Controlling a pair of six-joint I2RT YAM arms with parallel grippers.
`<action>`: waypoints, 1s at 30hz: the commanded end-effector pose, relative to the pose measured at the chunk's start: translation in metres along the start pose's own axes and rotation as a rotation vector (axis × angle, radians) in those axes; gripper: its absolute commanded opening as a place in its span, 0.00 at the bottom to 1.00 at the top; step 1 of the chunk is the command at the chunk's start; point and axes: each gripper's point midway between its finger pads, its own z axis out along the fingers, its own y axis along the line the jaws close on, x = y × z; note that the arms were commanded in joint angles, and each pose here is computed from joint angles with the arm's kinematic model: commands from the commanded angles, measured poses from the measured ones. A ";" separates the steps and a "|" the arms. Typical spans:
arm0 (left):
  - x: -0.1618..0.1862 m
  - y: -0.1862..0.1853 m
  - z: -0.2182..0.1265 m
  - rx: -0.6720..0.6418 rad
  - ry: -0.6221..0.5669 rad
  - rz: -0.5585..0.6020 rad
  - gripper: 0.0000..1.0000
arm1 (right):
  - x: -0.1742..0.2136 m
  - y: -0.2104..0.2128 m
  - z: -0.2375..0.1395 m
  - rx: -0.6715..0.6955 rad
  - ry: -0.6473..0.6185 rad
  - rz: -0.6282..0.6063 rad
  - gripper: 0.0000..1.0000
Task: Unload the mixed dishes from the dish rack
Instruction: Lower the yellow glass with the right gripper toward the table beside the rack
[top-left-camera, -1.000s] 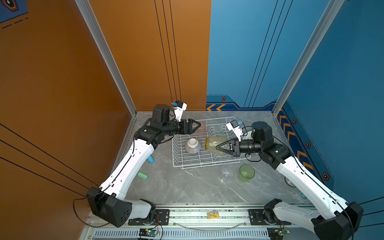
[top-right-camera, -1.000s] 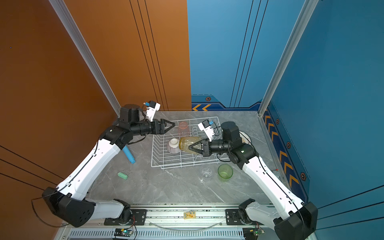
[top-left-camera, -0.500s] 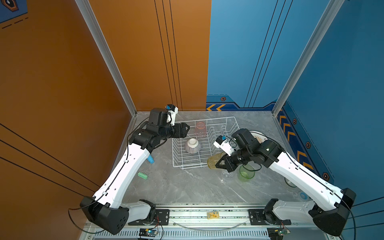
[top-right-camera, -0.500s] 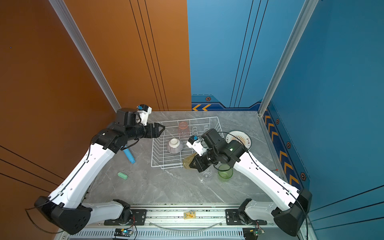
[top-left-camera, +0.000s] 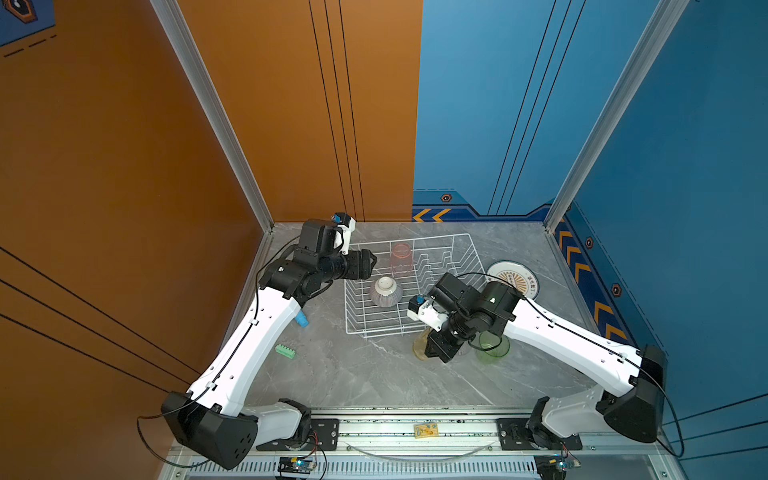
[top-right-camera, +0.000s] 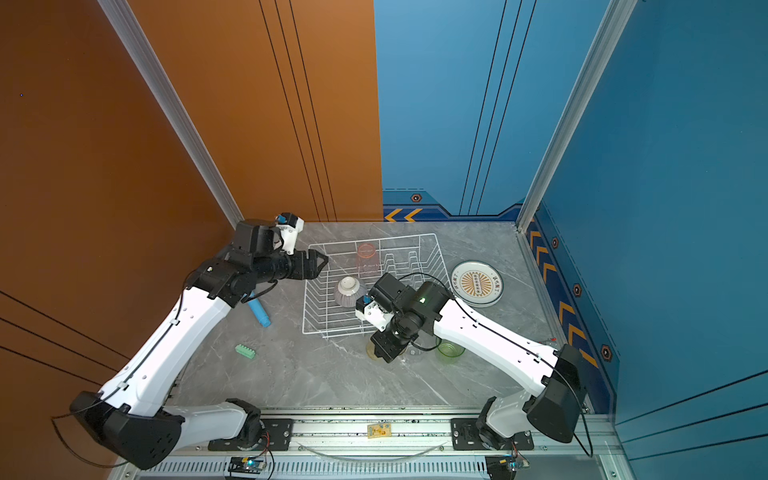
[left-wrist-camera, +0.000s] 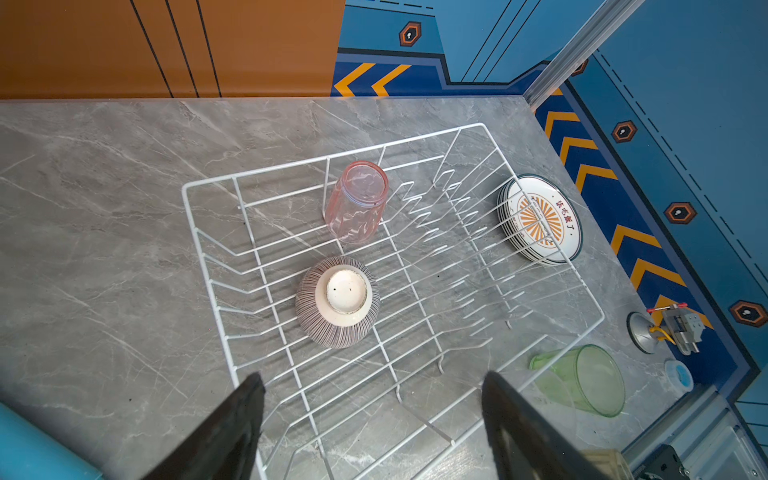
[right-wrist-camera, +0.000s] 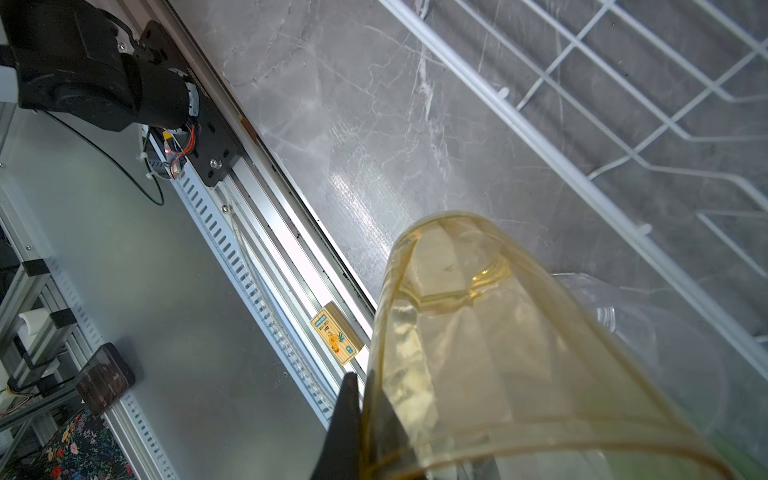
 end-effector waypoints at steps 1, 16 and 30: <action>0.007 0.010 0.002 -0.034 0.021 0.009 0.83 | 0.004 0.001 0.003 0.028 0.046 -0.040 0.00; 0.010 0.014 0.008 -0.044 0.038 0.011 0.83 | 0.015 0.000 0.044 0.056 0.210 -0.069 0.00; 0.012 0.016 0.010 -0.051 0.045 0.014 0.83 | 0.009 -0.027 0.064 0.226 0.302 -0.101 0.00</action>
